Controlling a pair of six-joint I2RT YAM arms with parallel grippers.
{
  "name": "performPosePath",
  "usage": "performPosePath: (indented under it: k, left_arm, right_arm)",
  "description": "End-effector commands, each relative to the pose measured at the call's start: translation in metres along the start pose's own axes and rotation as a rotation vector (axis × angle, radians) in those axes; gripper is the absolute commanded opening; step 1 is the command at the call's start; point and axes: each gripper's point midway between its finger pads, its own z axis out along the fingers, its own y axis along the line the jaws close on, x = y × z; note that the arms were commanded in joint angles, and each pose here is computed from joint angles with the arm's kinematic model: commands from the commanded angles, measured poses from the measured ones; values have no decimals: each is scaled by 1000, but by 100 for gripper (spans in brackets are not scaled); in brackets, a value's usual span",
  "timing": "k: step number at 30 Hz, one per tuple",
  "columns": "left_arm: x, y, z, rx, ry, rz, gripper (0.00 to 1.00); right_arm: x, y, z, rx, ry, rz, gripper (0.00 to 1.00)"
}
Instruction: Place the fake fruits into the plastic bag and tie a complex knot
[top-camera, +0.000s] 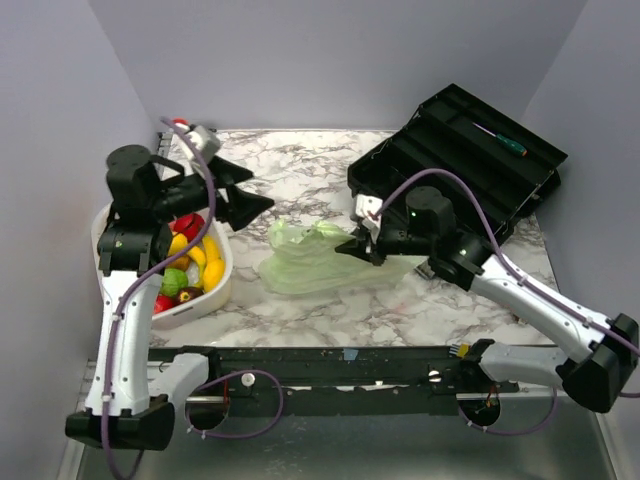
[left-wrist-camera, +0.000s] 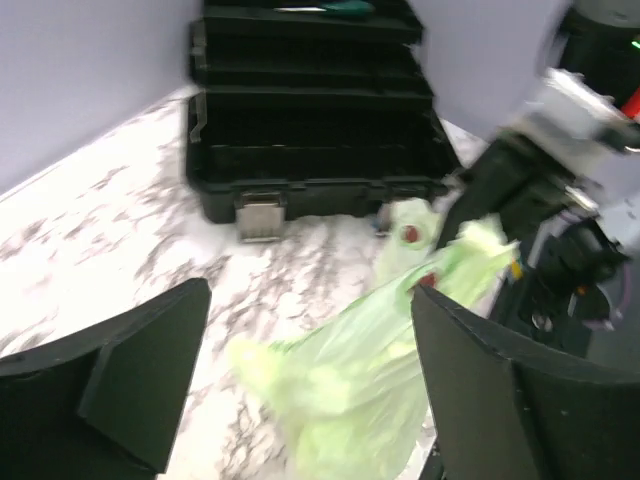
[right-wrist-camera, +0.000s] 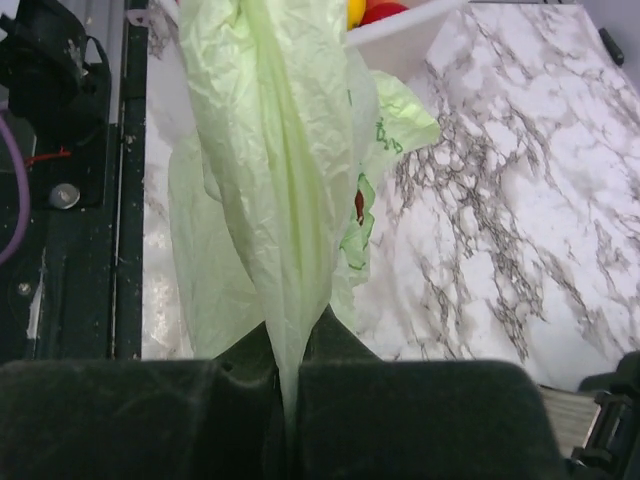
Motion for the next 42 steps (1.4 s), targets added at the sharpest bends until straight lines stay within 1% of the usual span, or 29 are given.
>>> performPosePath:
  k: [1, 5, 8, 10, 13, 15, 16, 17, 18, 19, 20, 21, 22, 23, 25, 27, 30, 31, 32, 33, 34, 35, 36, 37, 39, 42]
  left_arm:
    - [7, 17, -36, -30, -33, -52, 98]
    - [47, 30, -36, -24, 58, -133, 98]
    - [58, 40, -32, -55, 46, -221, 98]
    - [59, 33, -26, -17, 38, -288, 98]
    - [82, 17, -11, 29, 81, -428, 99]
    - [91, 13, -9, 48, 64, -508, 99]
    - [93, 8, -7, 83, 42, -576, 98]
    - [87, 4, -6, 119, 3, -588, 98]
    - [85, -1, -6, 156, -22, -637, 88]
    - [79, -6, -6, 186, -57, -677, 75]
    - [78, -8, -6, 205, -77, -717, 53]
    - [74, -10, -7, 226, -93, -739, 35]
    - [70, -13, -8, 248, -98, -732, 12]
    - [66, -16, -9, 266, -91, -723, 0]
    - [52, -7, -17, 225, -115, -685, 0]
    - [31, 11, -30, 125, -174, -628, 0]
    - [6, 29, -50, 20, -246, -554, 0]
    - [-2, 30, -54, 1, -262, -532, 0]
    - [-8, 31, -56, -11, -275, -516, 0]
    - [-14, 30, -58, -25, -293, -501, 0]
    - [-17, 30, -59, -44, -307, -489, 0]
    - [-20, 30, -59, -73, -326, -469, 0]
    - [-19, 30, -57, -98, -326, -454, 0]
    - [-19, 30, -56, -137, -320, -413, 0]
    - [-13, 27, -49, -189, -302, -360, 0]
    - [0, 31, -41, -278, -288, -363, 0]
  right_arm:
    - [-32, -2, -27, 93, -151, -219, 1]
    - [-50, 12, -41, 82, -267, -375, 1]
    - [-53, 23, -46, 61, -326, -474, 1]
    - [-53, 22, -46, 67, -325, -518, 1]
    - [-59, 15, -49, 122, -355, -570, 1]
    - [-62, 18, -51, 121, -379, -609, 1]
    - [-61, 18, -51, 119, -378, -613, 1]
    - [-59, 18, -50, 116, -370, -612, 1]
    - [-56, 17, -50, 122, -363, -617, 1]
    - [-52, 17, -50, 132, -357, -621, 1]
    - [-51, 15, -51, 152, -360, -632, 1]
    - [-49, 14, -53, 171, -361, -642, 1]
    - [-46, 12, -55, 193, -358, -643, 1]
    - [-42, 10, -56, 210, -349, -637, 1]
    - [-32, 2, -61, 270, -311, -592, 1]
    - [-15, -5, -64, 316, -249, -552, 1]
    - [14, -9, -68, 362, -170, -510, 1]
    - [22, -9, -69, 371, -157, -490, 4]
    - [31, -7, -67, 362, -136, -469, 10]
    - [38, -5, -65, 346, -117, -441, 27]
    - [44, -3, -62, 324, -98, -401, 53]
    - [42, 2, -60, 292, -95, -361, 73]
    - [43, 8, -57, 247, -77, -309, 96]
    - [35, 14, -55, 198, -86, -278, 100]
    - [11, 20, -54, 143, -115, -195, 100]
    - [-36, 18, -54, 109, -180, -89, 100]
